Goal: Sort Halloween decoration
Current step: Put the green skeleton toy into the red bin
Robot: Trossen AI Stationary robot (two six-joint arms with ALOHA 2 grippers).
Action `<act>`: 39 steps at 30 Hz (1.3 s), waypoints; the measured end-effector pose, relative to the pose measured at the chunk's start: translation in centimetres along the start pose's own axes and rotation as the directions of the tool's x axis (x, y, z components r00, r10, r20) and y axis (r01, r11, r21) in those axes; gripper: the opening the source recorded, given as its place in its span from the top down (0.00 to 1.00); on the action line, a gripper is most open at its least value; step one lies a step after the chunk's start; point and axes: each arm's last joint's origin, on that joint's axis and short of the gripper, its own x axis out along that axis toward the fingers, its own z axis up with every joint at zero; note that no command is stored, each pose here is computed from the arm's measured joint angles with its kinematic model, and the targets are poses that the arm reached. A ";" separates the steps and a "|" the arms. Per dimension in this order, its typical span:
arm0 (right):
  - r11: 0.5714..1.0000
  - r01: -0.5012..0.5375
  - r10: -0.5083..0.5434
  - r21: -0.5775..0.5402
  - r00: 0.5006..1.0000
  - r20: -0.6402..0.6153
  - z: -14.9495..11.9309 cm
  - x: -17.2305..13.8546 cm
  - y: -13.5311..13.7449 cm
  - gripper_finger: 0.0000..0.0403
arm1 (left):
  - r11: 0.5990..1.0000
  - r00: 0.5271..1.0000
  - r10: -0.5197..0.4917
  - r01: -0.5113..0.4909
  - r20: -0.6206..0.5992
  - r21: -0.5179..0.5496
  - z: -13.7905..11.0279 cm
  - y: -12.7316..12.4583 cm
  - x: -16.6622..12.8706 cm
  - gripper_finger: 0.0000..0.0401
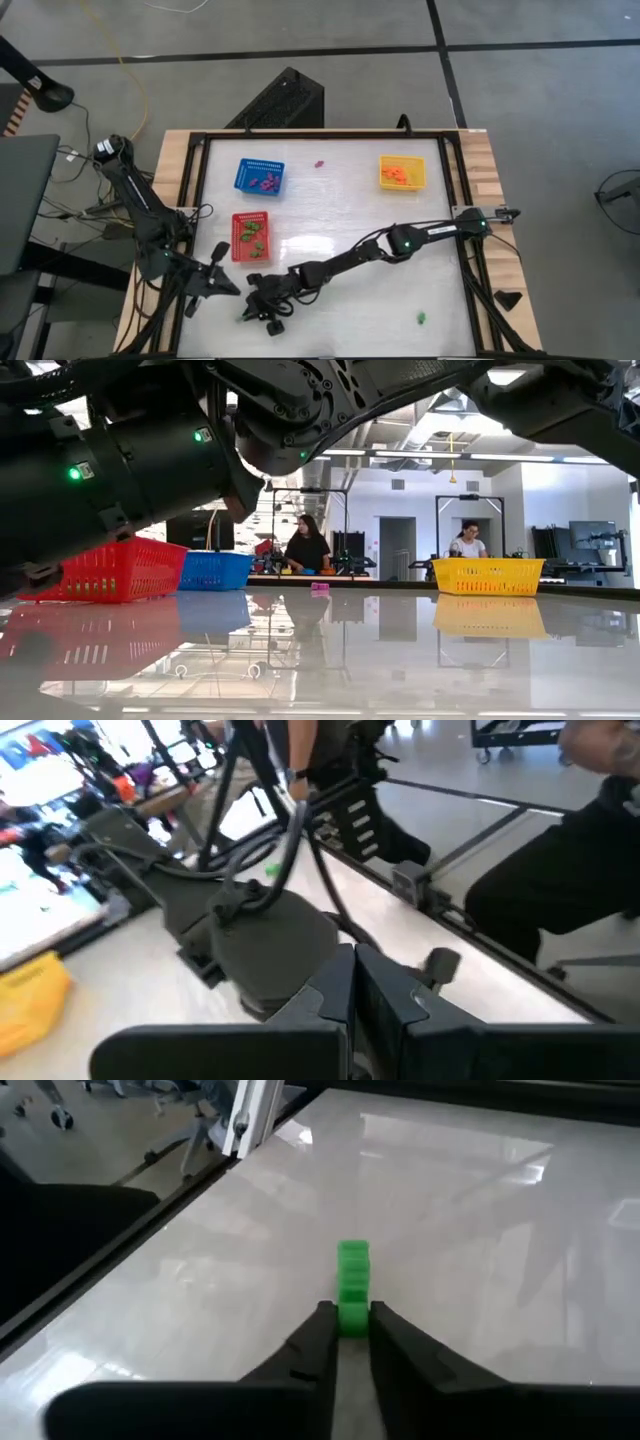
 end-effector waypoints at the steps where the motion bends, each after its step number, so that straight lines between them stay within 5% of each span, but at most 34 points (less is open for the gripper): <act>1: 1.000 0.001 -0.001 0.001 1.000 0.002 0.2 -0.1 -0.1 0.81 | 1.000 1.000 0.009 -0.009 0.003 0.011 0.1 0.1 -0.1 1.00; 6: 1.000 -0.007 0.007 0.007 1.000 0.012 1.3 -0.7 0.0 0.96 | 0.999 1.000 0.015 -0.015 0.011 0.033 0.2 0.2 -0.2 1.00; 17: 0.995 -0.044 0.054 0.087 0.992 -0.110 5.9 -4.9 0.8 0.93 | 0.998 0.999 0.050 -0.049 -0.017 0.046 -0.1 0.3 -0.2 1.00; 32: 0.998 0.037 -0.043 0.050 0.991 0.128 2.3 -0.6 1.3 0.40 | 0.999 0.999 0.049 -0.048 -0.020 0.023 -0.1 0.3 -0.2 1.00; 39: 0.988 0.153 -0.150 -0.011 0.977 0.149 2.5 -0.5 1.9 0.35 | 0.998 0.999 0.049 -0.049 -0.020 0.027 -0.1 0.3 -0.2 1.00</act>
